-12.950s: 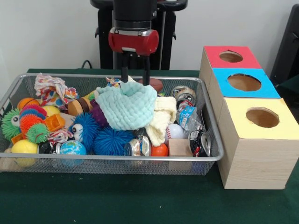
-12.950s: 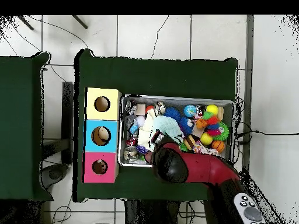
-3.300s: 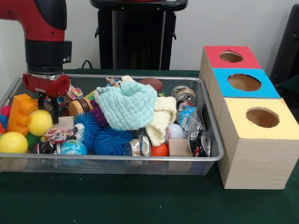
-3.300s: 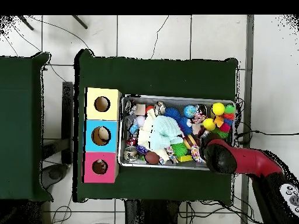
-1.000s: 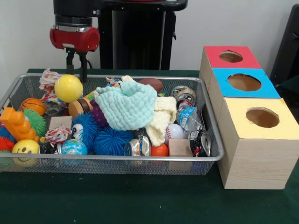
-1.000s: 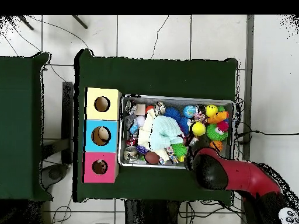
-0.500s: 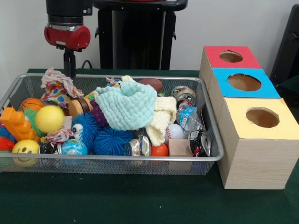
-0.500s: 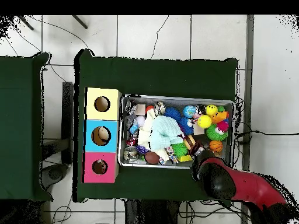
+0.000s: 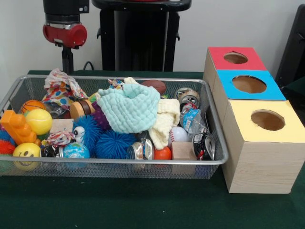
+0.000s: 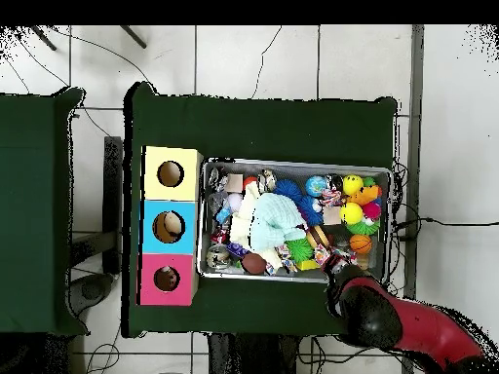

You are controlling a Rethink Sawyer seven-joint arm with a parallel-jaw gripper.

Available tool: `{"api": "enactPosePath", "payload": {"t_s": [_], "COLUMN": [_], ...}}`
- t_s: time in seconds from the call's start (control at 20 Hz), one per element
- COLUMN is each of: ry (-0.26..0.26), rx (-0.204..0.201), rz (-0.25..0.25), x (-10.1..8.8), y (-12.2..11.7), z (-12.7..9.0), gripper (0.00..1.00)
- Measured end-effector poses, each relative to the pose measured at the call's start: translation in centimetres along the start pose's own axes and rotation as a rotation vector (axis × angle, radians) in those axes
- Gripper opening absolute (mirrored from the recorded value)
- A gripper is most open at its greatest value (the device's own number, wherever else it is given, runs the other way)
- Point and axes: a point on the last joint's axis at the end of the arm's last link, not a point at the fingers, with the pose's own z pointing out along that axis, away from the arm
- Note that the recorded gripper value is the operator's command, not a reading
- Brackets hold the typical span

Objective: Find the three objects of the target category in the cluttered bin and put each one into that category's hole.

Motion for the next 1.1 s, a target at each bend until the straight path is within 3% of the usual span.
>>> {"api": "enactPosePath", "payload": {"t_s": [0.5, 0.7, 1.1], "ry": [0.017, 0.008, -0.036], "rx": [-0.003, -0.010, -0.035], "rz": [0.018, 0.016, -0.034], "x": [0.3, -0.7, -3.7], "y": [-0.6, -0.2, 4.0], "z": [0.7, 1.6, 4.2], "gripper": [0.00, 0.00, 0.00]}}
